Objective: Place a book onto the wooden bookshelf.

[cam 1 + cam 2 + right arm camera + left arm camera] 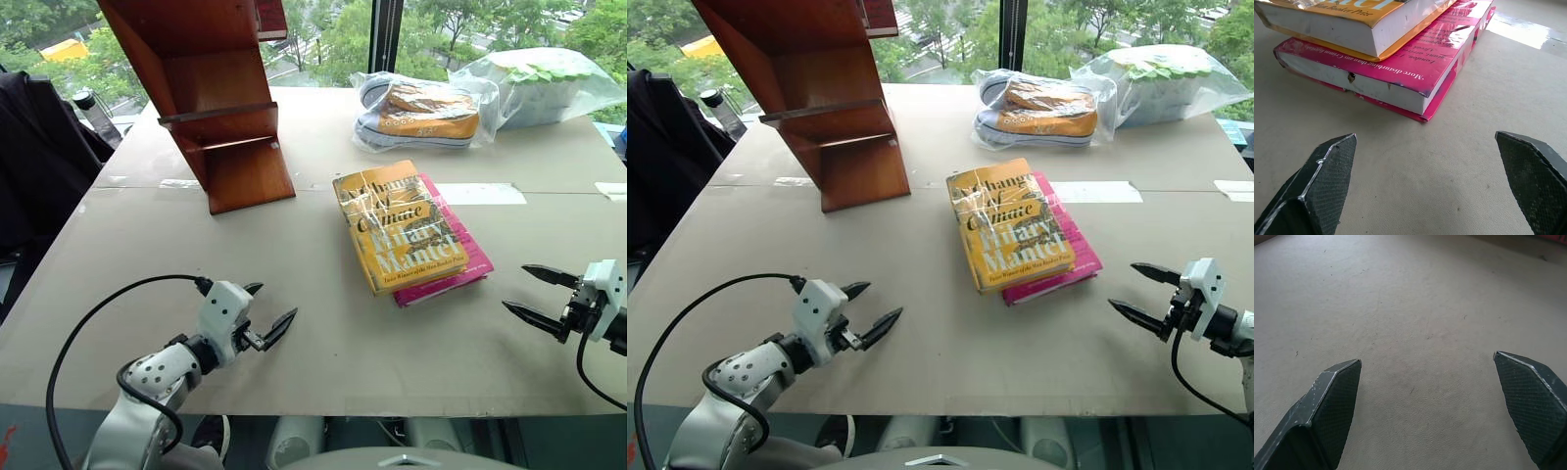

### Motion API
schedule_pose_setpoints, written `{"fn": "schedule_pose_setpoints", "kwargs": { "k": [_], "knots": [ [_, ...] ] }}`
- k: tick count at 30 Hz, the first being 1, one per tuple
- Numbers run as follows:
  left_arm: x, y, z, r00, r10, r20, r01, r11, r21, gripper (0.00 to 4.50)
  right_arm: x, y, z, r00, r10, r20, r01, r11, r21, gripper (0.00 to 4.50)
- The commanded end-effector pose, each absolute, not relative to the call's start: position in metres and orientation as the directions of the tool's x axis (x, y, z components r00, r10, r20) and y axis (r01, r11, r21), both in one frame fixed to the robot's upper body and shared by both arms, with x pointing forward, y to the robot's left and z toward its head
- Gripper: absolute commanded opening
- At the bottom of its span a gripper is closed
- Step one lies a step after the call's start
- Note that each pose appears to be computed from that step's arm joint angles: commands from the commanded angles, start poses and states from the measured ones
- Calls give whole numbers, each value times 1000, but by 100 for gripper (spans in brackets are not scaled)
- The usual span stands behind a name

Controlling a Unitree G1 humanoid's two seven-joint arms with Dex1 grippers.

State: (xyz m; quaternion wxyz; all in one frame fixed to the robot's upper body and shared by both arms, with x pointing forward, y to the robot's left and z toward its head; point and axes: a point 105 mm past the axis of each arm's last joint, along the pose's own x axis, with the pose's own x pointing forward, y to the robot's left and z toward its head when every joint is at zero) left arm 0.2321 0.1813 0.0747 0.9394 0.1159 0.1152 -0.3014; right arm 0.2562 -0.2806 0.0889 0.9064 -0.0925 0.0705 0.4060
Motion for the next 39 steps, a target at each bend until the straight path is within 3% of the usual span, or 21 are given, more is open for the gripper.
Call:
{"fn": "schedule_pose_setpoints", "kwargs": {
  "k": [1,7,11,14,20,24,34,35,36,39],
  "knots": [
    [236,182,83,795,-547,-261,596,784,171,446,257,-286,104,691,707,-152,-723,671,-162,450],
    [246,177,93,797,-564,-218,598,788,147,446,254,-285,111,687,712,-143,-726,668,-162,450],
    [256,158,109,782,-610,-131,600,793,-110,446,244,-269,133,668,735,-117,-743,651,-156,450],
    [262,143,105,758,-633,-157,586,766,-263,446,234,-250,151,641,762,-88,-765,628,-140,450],
    [269,110,106,656,-737,-163,519,598,-612,446,218,-220,183,590,806,-34,-806,587,-76,450],
    [287,93,98,651,-736,-189,369,524,-768,446,215,-213,195,585,810,-46,-809,578,-109,450],
    [298,37,101,511,-849,-135,261,303,-916,446,208,-209,198,587,806,-78,-807,574,-140,450],
    [298,35,102,505,-854,-127,261,291,-921,407,208,-209,198,587,806,-77,-806,575,-140,450],
    [298,33,104,500,-857,-123,261,285,-922,407,208,-209,198,588,806,-75,-806,575,-140,450],
    [298,31,107,493,-863,-110,264,269,-926,277,209,-208,199,587,807,-68,-806,575,-140,450]
  ]
}}
